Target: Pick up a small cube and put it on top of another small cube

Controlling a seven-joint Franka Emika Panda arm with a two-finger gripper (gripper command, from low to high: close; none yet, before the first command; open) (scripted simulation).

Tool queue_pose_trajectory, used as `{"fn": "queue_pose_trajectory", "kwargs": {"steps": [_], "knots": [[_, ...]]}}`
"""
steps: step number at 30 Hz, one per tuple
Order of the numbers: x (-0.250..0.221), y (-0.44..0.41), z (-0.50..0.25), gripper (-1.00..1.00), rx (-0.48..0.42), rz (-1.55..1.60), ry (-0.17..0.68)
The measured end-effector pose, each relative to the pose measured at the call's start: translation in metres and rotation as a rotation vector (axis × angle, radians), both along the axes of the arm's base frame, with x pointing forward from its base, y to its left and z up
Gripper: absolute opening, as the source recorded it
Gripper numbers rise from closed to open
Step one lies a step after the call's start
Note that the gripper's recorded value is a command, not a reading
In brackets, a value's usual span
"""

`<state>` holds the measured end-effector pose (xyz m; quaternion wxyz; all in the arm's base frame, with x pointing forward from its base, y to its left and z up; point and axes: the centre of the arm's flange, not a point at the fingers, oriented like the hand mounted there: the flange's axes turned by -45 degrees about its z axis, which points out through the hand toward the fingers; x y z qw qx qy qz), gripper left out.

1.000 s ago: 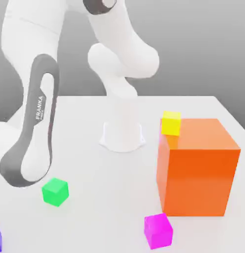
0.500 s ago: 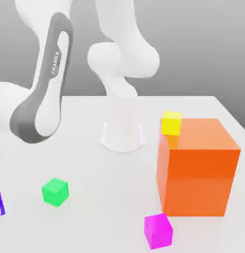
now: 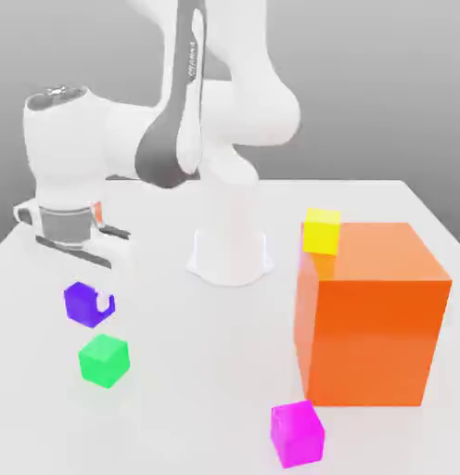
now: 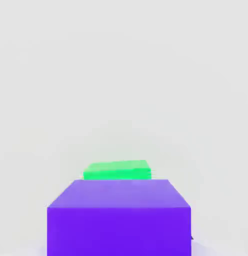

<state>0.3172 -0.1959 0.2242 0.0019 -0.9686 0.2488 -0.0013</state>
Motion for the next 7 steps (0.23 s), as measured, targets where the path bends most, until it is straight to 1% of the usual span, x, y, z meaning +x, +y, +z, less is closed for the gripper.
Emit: {"fn": "queue_pose_trajectory", "kwargs": {"steps": [4,5,7], "knots": [[-0.002,0.001,-0.036,-1.0,-0.001,0.003,0.002],[-0.003,0.001,-0.042,1.0,-0.002,0.001,0.003],[-0.003,0.001,-0.042,1.0,-0.002,0.001,0.003]]}}
